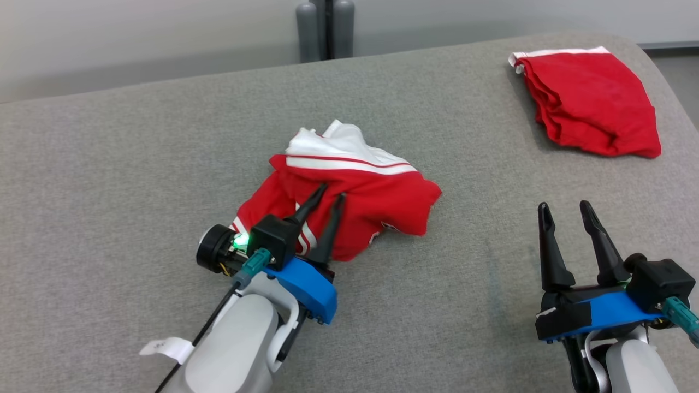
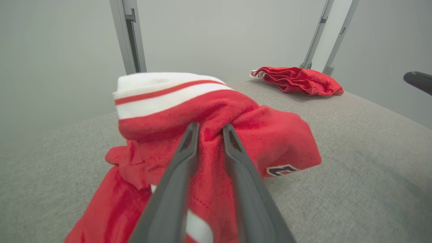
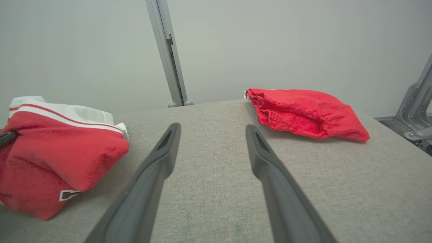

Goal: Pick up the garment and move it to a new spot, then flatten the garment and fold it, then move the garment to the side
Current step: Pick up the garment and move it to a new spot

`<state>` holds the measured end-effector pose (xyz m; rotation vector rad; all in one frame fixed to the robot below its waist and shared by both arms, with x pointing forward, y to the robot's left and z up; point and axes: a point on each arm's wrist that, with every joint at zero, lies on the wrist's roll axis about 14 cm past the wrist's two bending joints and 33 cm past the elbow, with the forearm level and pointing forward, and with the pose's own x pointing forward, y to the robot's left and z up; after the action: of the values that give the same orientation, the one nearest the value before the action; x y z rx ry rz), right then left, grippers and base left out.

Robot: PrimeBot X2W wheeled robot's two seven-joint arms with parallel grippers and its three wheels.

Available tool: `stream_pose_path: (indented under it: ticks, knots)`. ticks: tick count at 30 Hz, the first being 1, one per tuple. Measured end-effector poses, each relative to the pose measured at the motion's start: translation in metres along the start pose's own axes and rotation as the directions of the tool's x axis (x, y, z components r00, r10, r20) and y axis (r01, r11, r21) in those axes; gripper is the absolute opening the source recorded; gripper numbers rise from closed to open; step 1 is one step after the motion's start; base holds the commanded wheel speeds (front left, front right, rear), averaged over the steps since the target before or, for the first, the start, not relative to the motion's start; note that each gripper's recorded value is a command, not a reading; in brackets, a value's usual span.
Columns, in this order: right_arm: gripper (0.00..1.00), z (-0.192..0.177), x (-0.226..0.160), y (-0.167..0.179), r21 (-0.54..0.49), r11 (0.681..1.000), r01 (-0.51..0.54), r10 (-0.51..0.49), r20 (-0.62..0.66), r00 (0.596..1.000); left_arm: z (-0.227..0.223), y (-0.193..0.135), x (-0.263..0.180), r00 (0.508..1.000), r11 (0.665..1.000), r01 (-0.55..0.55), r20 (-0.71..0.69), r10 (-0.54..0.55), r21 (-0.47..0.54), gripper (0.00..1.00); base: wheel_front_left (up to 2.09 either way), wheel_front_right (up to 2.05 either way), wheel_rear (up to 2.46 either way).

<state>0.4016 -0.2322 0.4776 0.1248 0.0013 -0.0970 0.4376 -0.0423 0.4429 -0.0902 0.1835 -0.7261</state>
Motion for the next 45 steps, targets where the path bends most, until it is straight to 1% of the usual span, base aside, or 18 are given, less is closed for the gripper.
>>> stream_pose_path:
  ticks: [4,6,10,14,17,21,24,29,32,37,41,45]
  knots:
    - [1.0,0.001,-0.001,0.007,0.001,1.0,-0.02,0.02,-0.002,1.0,0.017,-0.004,-0.005,0.998,1.0,-0.014,0.067,0.013,0.008,1.0,0.0,0.0,0.0]
    - [1.0,0.003,0.0,0.012,0.003,0.999,-0.034,0.034,0.003,0.999,0.028,0.001,-0.008,0.994,0.999,-0.041,0.104,0.04,0.013,1.0,0.0,0.0,0.0]
    - [1.0,0.005,-0.002,0.019,0.007,0.998,-0.055,0.055,0.005,0.998,0.049,0.024,-0.022,0.977,0.991,-0.134,0.173,0.128,0.021,1.0,0.0,0.0,0.0]
    - [1.0,0.007,-0.002,0.027,0.012,0.997,-0.076,0.076,0.009,0.997,0.059,0.051,-0.045,0.95,0.971,-0.239,0.211,0.229,0.023,1.0,0.0,0.0,0.0]
    - [1.0,0.008,-0.003,0.032,0.014,0.996,-0.091,0.091,0.007,0.996,0.07,0.07,-0.064,0.919,0.948,-0.318,0.251,0.305,0.012,1.0,0.0,0.0,0.0]
    - [1.0,0.012,-0.002,0.039,0.015,0.994,-0.11,0.11,0.017,0.994,0.071,0.091,-0.094,0.876,0.911,-0.412,0.267,0.401,-0.019,1.0,0.0,0.0,0.0]
    - [1.0,0.014,0.0,0.043,0.012,0.993,-0.121,0.121,0.023,0.992,0.072,0.106,-0.116,0.835,0.875,-0.481,0.279,0.474,-0.045,1.0,0.0,0.0,0.0]
    - [1.0,0.016,-0.002,0.05,0.012,0.99,-0.143,0.142,0.021,0.99,0.067,0.123,-0.153,0.778,0.819,-0.571,0.276,0.564,-0.065,1.0,0.0,0.0,0.0]
    - [1.0,0.02,-0.004,0.055,0.012,0.988,-0.155,0.155,0.03,0.988,0.061,0.125,-0.17,0.757,0.795,-0.603,0.267,0.596,-0.065,1.0,0.0,0.0,0.0]
    - [1.0,0.025,-0.008,0.057,0.006,0.987,-0.163,0.163,0.038,0.986,0.053,0.126,-0.189,0.736,0.77,-0.635,0.252,0.629,-0.067,1.0,0.0,0.0,0.0]
    - [1.0,0.027,-0.011,0.057,0.002,0.986,-0.166,0.166,0.039,0.985,0.047,0.125,-0.197,0.73,0.761,-0.646,0.241,0.64,-0.066,1.0,0.0,0.0,0.0]
    - [1.0,0.03,-0.014,0.058,0.0,0.986,-0.168,0.168,0.042,0.985,0.044,0.122,-0.198,0.731,0.761,-0.645,0.234,0.641,-0.067,1.0,0.0,0.0,0.0]
